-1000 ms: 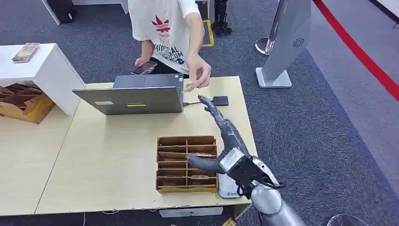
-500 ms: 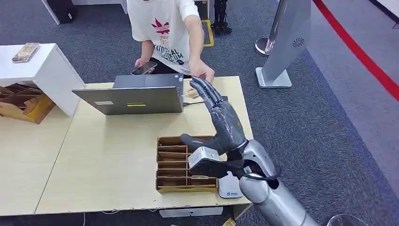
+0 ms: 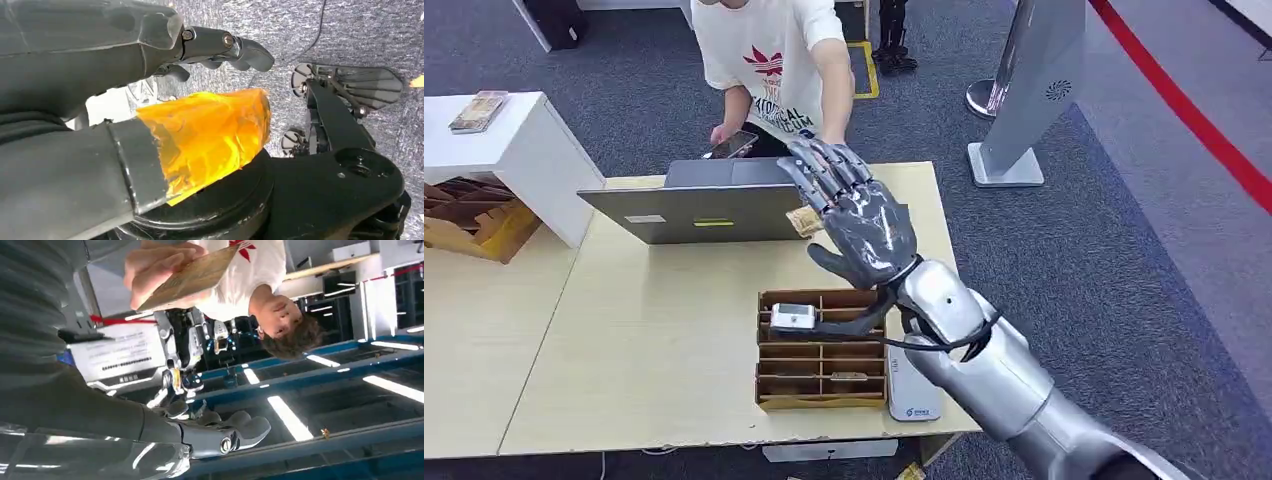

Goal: Pass the card to the sensor for recognition and then transmit it.

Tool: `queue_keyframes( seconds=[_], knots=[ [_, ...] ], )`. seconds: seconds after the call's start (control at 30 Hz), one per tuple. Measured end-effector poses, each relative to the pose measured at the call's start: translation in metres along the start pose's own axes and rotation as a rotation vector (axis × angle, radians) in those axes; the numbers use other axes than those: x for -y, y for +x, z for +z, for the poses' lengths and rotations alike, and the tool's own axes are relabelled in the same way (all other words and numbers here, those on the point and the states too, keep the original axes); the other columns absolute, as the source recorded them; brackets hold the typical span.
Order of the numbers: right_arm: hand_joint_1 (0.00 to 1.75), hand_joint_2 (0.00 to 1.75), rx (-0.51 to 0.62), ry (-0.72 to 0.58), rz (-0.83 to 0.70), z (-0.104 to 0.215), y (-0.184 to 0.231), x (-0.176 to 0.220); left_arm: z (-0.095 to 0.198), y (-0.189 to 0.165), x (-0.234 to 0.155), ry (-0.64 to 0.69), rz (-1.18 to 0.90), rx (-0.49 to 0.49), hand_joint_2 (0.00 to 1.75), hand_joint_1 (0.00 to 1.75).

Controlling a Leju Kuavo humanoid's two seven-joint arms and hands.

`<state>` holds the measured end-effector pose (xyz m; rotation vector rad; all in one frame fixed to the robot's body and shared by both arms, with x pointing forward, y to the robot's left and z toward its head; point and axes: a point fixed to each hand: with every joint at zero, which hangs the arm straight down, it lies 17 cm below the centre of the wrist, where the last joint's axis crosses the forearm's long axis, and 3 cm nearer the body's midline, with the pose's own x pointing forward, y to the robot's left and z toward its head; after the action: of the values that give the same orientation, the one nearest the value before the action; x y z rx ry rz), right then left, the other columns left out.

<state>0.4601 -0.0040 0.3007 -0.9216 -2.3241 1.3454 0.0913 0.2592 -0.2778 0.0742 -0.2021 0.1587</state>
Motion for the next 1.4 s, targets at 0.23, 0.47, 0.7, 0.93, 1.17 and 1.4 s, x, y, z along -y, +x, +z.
queue_keyframes(
  seconds=[0.23,0.47,0.7,0.93,1.17,1.4],
  knots=[
    [1.75,1.75,-0.008,0.032,0.030,0.001,-0.008,-0.012,0.000,0.001,0.001,-0.006,-0.009,0.002,0.00,0.00],
    [1.75,1.75,-0.020,0.058,0.028,0.006,-0.011,-0.022,0.000,0.000,0.002,-0.008,-0.018,0.002,0.00,0.00],
    [1.75,1.75,-0.029,0.073,0.029,0.009,-0.015,-0.027,0.000,0.000,0.002,-0.009,-0.020,0.001,0.00,0.00],
    [1.75,1.75,-0.037,0.089,0.031,0.012,-0.019,-0.033,0.000,0.000,0.002,-0.010,-0.017,0.000,0.00,0.00],
    [1.75,1.75,-0.056,0.092,-0.015,0.015,-0.020,-0.036,0.000,-0.001,0.002,-0.009,-0.008,-0.003,0.00,0.00],
    [1.75,1.75,-0.157,0.036,-0.266,0.026,-0.022,-0.028,0.001,-0.008,0.000,-0.006,0.011,-0.007,0.00,0.00]
  ],
)
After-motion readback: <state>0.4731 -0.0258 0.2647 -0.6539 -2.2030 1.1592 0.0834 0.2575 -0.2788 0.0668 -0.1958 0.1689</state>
